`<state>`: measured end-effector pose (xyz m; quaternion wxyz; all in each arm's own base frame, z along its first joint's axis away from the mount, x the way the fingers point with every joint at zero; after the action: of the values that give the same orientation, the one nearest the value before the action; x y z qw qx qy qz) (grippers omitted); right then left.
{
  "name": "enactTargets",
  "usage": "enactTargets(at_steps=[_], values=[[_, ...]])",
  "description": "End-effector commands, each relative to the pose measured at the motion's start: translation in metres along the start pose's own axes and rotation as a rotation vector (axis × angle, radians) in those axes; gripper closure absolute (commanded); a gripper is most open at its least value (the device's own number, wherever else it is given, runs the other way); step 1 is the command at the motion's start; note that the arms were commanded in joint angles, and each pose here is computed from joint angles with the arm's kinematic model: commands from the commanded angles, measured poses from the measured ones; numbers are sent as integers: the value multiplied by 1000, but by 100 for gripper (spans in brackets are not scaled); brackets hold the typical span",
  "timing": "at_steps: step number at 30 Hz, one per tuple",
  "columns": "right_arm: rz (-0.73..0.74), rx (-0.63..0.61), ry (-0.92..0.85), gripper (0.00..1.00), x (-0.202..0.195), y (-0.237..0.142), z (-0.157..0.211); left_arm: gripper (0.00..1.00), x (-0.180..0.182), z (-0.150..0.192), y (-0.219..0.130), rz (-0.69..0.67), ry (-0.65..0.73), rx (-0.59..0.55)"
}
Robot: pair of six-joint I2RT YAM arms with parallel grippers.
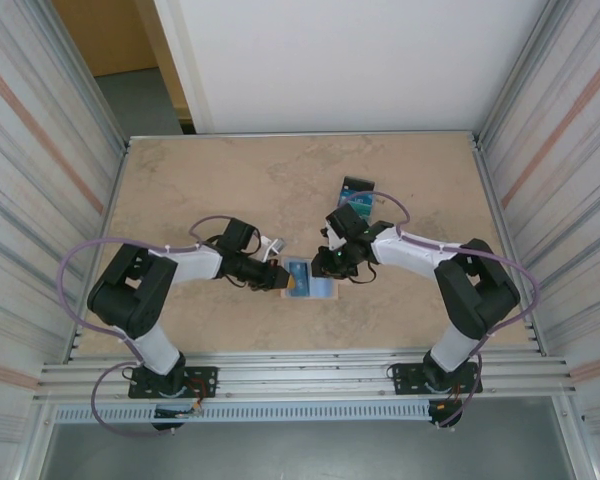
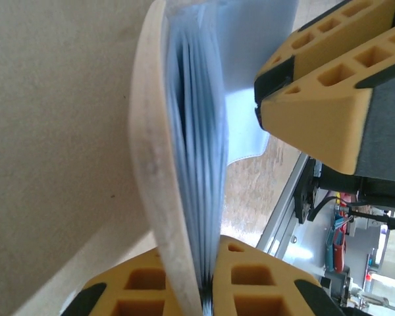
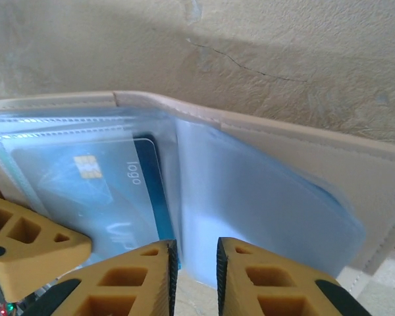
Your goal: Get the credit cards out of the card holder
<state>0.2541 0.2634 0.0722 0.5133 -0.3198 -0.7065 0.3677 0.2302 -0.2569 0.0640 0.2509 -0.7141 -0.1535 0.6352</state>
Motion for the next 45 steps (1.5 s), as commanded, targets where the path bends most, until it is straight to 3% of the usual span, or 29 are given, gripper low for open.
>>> enactTargets(at_steps=[1,8,12,19,25,30,35,45], values=[[-12,-12,1,77,4,1,-11,98,6,-5,0,5,2,-20],[-18,-36,2,77,3,1,-25,98,8,-20,4,30,5,-40],[-26,-39,19,77,-3,7,-32,92,10,-28,7,37,7,-34],[-7,-31,66,78,-19,17,-35,69,18,-34,-1,-7,-16,-57],[16,-15,83,78,-27,24,-32,51,23,-35,-22,-163,-22,-127],[57,-16,94,78,-36,25,-30,47,23,-35,-45,-330,-17,-241],[77,-26,84,78,-37,20,-31,44,13,-33,-50,-500,72,-358],[67,-128,42,76,-13,-9,-41,57,13,-30,-39,-446,27,-512]])
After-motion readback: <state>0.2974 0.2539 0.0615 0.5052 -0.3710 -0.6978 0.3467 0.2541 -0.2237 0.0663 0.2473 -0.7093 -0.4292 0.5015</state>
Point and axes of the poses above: each hand's point on the last joint's axis, 136 mm out from that joint toward the fingers, its own y axis out along the fingers, its own x axis along the line the jaws close on, z = x × y, the point moved 2 cm from there along -y, back along the fingers, and after that the axes turned 8 degrees about -y, right-handed, at the moved point
